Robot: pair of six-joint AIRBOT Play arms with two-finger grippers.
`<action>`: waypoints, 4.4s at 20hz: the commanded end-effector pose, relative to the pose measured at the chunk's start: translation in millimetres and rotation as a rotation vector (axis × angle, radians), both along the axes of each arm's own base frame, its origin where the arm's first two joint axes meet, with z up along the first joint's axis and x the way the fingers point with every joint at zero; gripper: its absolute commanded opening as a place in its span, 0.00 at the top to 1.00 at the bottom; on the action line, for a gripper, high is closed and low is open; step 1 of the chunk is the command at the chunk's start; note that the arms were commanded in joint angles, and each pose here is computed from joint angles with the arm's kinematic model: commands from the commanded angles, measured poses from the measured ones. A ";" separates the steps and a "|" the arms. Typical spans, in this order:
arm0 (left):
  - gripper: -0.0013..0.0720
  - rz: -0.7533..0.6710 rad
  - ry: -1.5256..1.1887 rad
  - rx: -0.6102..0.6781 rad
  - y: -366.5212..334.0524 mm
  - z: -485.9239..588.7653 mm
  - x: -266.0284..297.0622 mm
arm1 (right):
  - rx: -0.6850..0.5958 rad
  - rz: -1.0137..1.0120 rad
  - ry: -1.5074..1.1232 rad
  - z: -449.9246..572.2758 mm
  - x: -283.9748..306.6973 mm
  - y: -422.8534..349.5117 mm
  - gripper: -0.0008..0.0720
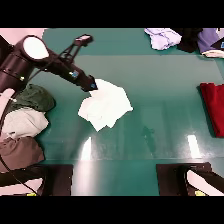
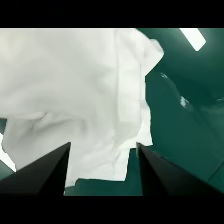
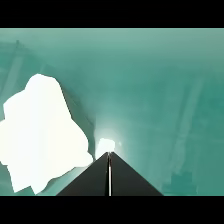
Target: Fold the shirts.
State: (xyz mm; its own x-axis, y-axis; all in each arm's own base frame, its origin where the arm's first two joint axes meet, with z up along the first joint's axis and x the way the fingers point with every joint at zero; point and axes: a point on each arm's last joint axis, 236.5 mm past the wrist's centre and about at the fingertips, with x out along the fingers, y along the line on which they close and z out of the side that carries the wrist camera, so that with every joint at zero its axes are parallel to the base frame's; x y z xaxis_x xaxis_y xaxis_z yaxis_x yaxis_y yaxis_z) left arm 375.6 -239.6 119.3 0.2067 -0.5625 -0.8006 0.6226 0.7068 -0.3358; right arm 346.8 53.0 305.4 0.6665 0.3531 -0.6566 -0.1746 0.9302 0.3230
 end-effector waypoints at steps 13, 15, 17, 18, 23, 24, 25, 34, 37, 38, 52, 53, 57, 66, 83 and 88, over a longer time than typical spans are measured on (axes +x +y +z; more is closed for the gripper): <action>0.29 0.315 0.289 0.107 97.8 -152.0 -69.7 | -0.023 -0.011 0.039 -10.8 2.2 -6.6 0.97; 0.29 0.380 0.295 0.057 107.7 -148.0 -59.4 | -0.024 -0.010 0.044 -11.5 1.2 -6.5 0.97; 0.29 0.352 0.268 0.037 110.2 -145.5 -55.1 | -0.023 -0.009 0.046 -12.2 1.6 -6.4 0.97; 0.29 0.332 0.257 0.028 108.2 -146.9 -52.8 | -0.023 -0.009 0.048 -12.7 1.8 -6.6 0.97; 0.29 0.317 0.348 -0.034 91.2 -181.6 -47.5 | -0.026 -0.001 0.072 -17.0 -1.9 -5.9 0.97; 0.29 0.317 0.358 -0.061 85.8 -185.4 -44.9 | -0.027 0.000 0.075 -17.5 -2.5 -5.9 0.97; 0.29 0.310 0.360 -0.096 78.8 -186.0 -42.0 | -0.027 0.001 0.078 -18.0 -3.1 -5.9 0.97; 0.94 0.349 0.324 -0.163 70.6 -180.7 -23.6 | -0.003 0.026 0.138 -35.4 -9.0 1.2 0.97; 0.95 0.293 0.299 -0.184 64.2 -152.3 -22.3 | 0.031 0.084 0.280 -94.2 -28.2 26.6 0.97; 0.94 0.287 0.248 -0.195 63.8 -133.9 -15.7 | 0.043 0.098 0.309 -116.3 -33.2 37.2 0.97; 0.94 0.182 -0.013 -0.264 54.4 14.7 -12.8 | 0.233 0.153 0.535 -335.0 -16.0 173.4 0.14; 0.94 0.178 -0.008 -0.261 54.6 13.7 -14.2 | 0.239 0.173 0.543 -337.7 -12.3 183.9 0.14; 0.94 0.179 0.000 -0.259 54.7 12.9 -15.4 | 0.233 0.257 0.569 -348.3 0.0 226.1 0.14; 0.94 0.169 0.012 -0.255 54.3 11.6 -19.1 | 0.193 0.350 0.658 -376.8 -6.2 254.4 0.86; 0.95 0.037 -0.757 -0.452 49.9 345.1 -132.7 | 0.287 0.375 -0.372 79.6 -52.1 145.8 0.97; 0.95 -0.095 -0.978 -0.628 36.8 434.5 -225.5 | 0.224 0.262 -0.632 166.2 -108.1 97.2 0.97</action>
State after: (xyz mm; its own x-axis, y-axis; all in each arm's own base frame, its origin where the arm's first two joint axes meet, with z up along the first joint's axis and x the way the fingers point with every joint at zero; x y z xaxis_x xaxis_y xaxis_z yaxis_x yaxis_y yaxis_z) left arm 206.2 -196.8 504.4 0.5809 -0.8130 -0.0396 0.8123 0.5821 -0.0365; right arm 276.0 174.6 425.5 0.6998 0.6948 -0.1656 -0.6176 0.7051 0.3485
